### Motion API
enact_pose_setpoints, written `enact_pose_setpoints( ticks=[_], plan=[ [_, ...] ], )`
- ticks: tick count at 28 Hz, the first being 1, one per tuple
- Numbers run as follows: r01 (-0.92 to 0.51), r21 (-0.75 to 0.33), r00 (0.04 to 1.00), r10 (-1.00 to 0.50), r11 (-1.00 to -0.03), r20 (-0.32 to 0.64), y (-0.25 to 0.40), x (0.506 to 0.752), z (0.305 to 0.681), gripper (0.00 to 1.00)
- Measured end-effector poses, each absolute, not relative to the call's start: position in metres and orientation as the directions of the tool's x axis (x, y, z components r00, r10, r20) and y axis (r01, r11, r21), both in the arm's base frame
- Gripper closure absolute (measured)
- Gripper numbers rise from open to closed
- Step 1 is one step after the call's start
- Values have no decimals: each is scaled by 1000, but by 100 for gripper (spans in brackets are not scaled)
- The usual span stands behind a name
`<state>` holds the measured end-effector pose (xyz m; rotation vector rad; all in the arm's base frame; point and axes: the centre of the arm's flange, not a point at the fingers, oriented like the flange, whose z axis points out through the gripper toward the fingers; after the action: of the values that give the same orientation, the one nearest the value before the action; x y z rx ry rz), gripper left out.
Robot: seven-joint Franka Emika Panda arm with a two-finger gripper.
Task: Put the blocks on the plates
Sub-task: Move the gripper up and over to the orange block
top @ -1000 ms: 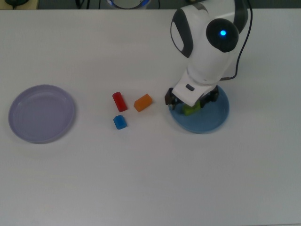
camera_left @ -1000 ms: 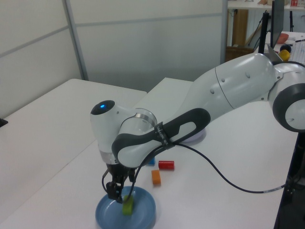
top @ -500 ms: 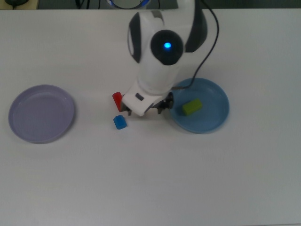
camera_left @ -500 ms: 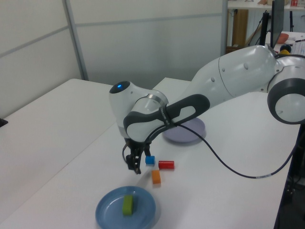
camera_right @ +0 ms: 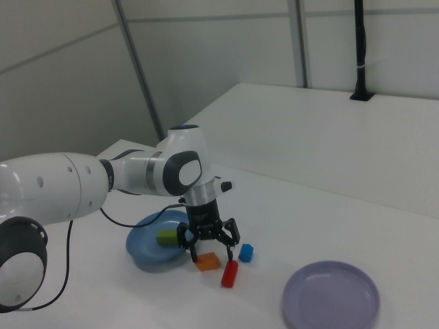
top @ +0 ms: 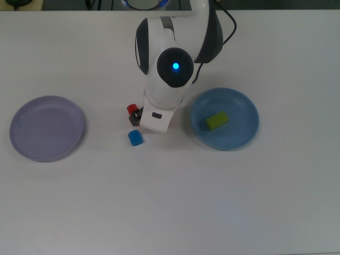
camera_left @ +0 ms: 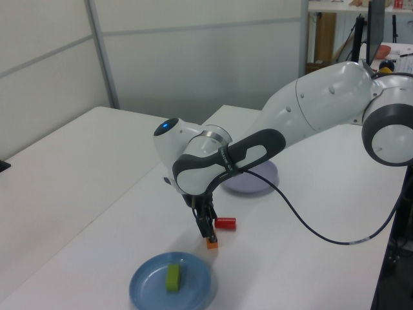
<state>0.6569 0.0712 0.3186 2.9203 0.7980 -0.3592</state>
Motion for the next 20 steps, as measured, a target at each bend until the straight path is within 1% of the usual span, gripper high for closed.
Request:
enact_pose_setpoints(
  ticks=[12, 16, 20],
  plan=[
    [559, 11, 803, 539, -829, -253, 73, 652, 323, 0],
    [571, 8, 796, 551, -821, -252, 74, 647, 328, 0],
    [579, 4, 788, 559, -815, -258, 80, 643, 326, 0]
  ],
)
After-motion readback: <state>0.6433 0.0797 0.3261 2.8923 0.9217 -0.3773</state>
